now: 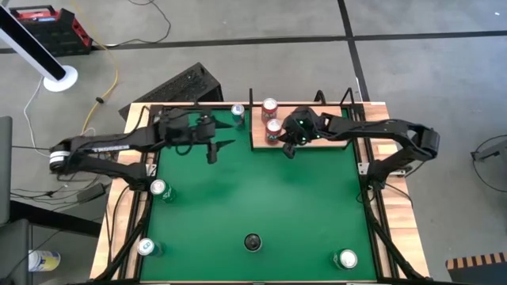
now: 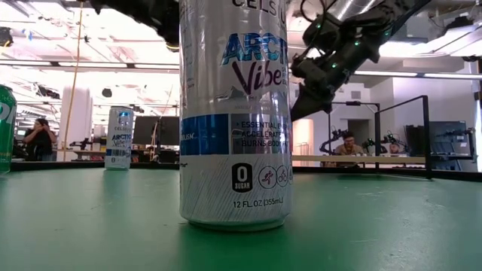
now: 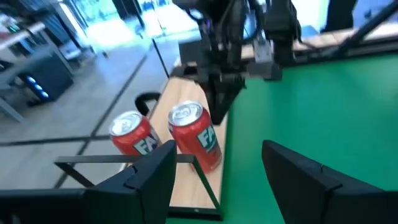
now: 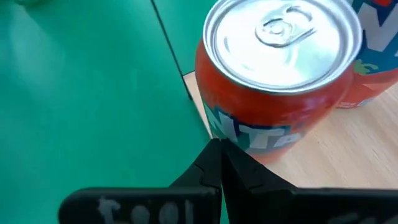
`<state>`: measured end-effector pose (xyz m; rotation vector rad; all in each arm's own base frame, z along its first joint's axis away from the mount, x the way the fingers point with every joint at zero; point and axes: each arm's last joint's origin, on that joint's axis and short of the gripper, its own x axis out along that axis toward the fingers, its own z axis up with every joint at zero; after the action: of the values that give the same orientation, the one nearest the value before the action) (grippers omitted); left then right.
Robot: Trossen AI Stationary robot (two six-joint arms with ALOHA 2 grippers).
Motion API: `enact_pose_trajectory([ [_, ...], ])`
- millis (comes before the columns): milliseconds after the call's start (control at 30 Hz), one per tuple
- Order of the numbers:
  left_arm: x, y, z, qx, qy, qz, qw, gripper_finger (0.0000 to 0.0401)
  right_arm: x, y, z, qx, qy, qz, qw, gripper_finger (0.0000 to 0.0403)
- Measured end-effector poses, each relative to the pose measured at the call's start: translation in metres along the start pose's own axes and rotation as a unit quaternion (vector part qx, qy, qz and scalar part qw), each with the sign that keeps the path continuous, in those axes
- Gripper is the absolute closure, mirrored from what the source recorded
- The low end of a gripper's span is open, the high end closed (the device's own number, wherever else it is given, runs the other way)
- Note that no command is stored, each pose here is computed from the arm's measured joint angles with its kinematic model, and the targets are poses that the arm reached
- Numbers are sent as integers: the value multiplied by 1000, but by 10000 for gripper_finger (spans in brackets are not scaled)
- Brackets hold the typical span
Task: Place canned beverage on shelf
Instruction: Put the red soda can on the shelf aligned with the other red soda can, then put the top green soda can on the shelf
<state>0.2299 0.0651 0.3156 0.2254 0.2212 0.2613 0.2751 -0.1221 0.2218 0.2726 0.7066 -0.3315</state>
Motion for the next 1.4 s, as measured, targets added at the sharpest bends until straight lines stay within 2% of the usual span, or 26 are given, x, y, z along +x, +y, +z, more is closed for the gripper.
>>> enact_pose_trajectory([
  [167, -12, 0, -1, -3, -9, 2, 1000, 180, 10, -3, 2, 5, 12, -4, 1000, 378],
  [467, -11, -1, -4, -3, 6, -1, 1000, 180, 12, -1, 7, 7, 23, -3, 1000, 378],
  [633, -11, -1, -6, -7, 17, -4, 1000, 180, -5, 7, 7, 2, 30, 3, 1000, 378],
  [733, -13, -2, -8, -16, 30, -6, 999, 180, -24, 17, 11, -10, 11, 15, 1000, 378],
  [933, -35, 0, 0, -85, 111, -19, 990, 180, -61, 45, 14, -50, -25, 53, 997, 377],
  [1100, -52, -7, 4, -158, 200, -50, 966, 180, -79, 65, 14, -97, -53, 83, 990, 377],
  [1167, -59, -13, 2, -188, 254, -88, 944, 180, -82, 69, 13, -110, -58, 91, 988, 377],
  [1267, -69, -24, -1, -227, 340, -140, 902, 180, -84, 72, 12, -125, -61, 95, 986, 377],
  [1400, -85, -32, 2, -238, 423, -150, 861, 180, -84, 70, 14, -123, -66, 92, 986, 377],
])
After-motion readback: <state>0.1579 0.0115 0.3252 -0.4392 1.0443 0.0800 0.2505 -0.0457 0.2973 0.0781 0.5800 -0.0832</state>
